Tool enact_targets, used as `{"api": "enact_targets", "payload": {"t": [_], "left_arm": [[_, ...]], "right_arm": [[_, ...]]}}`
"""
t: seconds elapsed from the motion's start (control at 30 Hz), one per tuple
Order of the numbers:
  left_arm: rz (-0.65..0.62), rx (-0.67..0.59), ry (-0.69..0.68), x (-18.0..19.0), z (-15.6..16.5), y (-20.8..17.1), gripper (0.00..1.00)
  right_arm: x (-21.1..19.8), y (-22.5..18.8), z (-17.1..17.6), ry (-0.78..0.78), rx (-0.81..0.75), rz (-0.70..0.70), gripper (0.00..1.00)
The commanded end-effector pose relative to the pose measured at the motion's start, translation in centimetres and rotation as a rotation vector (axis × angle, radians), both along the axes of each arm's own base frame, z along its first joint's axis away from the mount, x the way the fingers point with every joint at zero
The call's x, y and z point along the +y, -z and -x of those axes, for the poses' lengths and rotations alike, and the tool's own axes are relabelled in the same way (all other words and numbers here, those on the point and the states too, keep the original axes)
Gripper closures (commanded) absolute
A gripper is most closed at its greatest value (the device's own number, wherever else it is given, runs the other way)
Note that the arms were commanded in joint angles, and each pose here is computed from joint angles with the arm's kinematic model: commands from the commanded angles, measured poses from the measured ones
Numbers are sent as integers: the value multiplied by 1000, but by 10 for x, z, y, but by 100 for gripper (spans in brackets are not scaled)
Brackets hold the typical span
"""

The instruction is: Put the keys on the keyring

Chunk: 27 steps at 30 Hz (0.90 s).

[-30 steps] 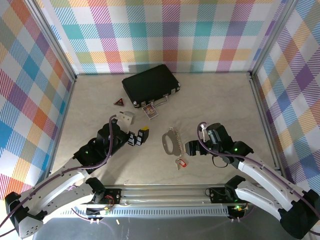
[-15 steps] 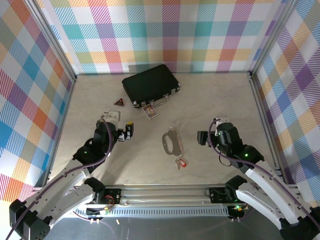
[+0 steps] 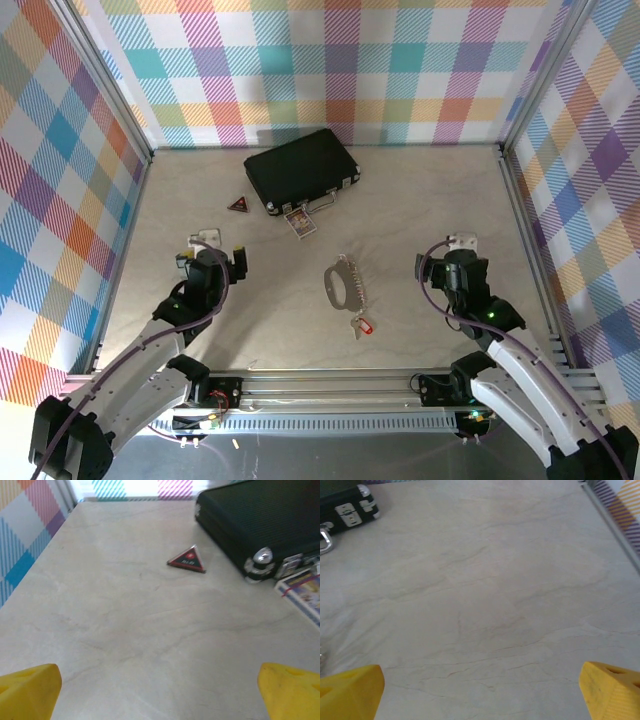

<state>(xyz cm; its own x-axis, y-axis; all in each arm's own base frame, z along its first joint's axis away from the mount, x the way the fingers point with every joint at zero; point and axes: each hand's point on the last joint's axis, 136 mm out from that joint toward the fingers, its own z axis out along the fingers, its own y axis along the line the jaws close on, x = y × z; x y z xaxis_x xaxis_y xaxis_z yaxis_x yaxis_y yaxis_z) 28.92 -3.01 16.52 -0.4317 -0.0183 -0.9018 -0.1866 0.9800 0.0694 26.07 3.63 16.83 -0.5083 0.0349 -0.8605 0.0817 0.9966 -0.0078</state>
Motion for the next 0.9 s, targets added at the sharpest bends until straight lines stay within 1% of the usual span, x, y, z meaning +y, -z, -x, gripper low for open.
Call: {"api": "enact_targets", "payload": {"t": [0.0,0.1,0.23,0.33,0.47,0.63,0.8,0.87], "left_arm": [[20,-61,-75,15,-6,-2,0],[17,-55,-102,24,-10,6,0],[28,-67,-124,31,-17,11,0],[35,-72,-139,37,-21,19,0],[23,-86,-162,44,-27,29,0],[14,-108,-170,47,-33,41,0],[13,-150,-136,43,-44,40,0],[13,-160,-130,43,-49,40,0]], "right_arm": [[-14,-18,-8,42,-117,50,1],[-25,-15,-10,79,-143,46,1],[-27,-6,-17,61,-171,41,1],[-25,4,-23,26,-164,40,1],[-29,17,-30,29,-138,40,1],[-32,36,-37,38,-124,33,1],[-34,52,-44,35,-104,50,1],[-33,53,-48,29,-105,53,1]]}}
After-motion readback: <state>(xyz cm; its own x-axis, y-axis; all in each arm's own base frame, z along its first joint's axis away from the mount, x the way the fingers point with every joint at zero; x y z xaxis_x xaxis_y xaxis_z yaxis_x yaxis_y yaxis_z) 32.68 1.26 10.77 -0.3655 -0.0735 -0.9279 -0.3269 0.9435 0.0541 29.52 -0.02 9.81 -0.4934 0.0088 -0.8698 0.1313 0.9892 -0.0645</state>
